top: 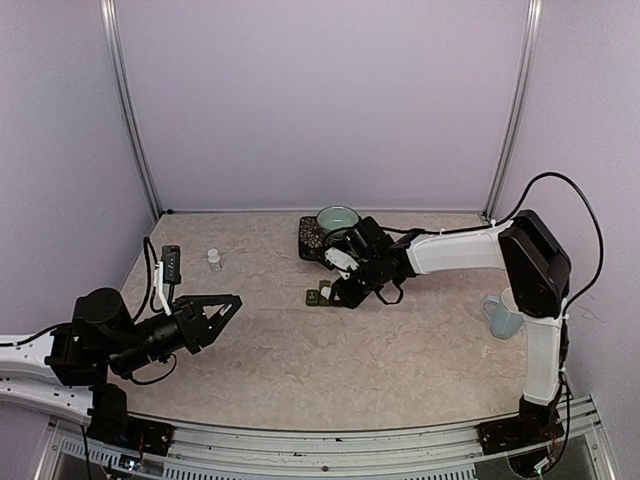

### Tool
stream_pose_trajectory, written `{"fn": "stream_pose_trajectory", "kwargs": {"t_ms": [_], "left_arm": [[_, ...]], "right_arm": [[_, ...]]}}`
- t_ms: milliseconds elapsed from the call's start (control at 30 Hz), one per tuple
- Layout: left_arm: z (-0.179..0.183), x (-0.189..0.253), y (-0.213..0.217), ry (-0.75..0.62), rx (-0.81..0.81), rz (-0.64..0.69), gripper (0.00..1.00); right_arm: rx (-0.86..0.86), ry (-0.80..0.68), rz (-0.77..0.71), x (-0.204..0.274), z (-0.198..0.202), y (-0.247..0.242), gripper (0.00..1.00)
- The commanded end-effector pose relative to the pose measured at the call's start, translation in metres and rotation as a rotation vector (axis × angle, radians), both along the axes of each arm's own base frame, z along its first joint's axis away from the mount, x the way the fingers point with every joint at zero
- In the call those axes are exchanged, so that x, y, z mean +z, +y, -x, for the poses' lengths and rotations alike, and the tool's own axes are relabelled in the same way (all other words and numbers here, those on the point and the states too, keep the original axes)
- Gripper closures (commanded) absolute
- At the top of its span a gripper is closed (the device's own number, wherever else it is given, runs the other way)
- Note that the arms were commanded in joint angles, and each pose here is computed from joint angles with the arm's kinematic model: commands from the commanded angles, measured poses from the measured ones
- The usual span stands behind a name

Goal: Sort the pills into containers
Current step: Pour the pill into the compartment of the pill container.

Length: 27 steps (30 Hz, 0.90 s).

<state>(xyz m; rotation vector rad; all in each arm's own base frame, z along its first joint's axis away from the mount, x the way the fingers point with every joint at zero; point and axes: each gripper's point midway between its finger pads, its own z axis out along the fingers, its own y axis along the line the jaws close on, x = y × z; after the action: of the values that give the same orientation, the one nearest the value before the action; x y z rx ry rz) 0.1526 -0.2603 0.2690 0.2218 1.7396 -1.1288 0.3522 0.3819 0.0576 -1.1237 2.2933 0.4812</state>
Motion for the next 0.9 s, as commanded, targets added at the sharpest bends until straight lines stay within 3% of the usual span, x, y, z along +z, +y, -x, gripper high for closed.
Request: {"fn": "stream_pose_trajectory", "kwargs": {"t_ms": [0,867], "left_arm": [[-0.0009,0.0058,0.0025,-0.011,0.011,0.021,0.72],[-0.0019,0.0048,0.0033,-0.011,0.018,0.017,0.72]], "right_arm": [[0.023,0.017,0.035,-0.0046,0.0047,0.0046,0.82],[0.019,0.056,0.097,-0.0041,0.0052,0.0039,0.82]]}}
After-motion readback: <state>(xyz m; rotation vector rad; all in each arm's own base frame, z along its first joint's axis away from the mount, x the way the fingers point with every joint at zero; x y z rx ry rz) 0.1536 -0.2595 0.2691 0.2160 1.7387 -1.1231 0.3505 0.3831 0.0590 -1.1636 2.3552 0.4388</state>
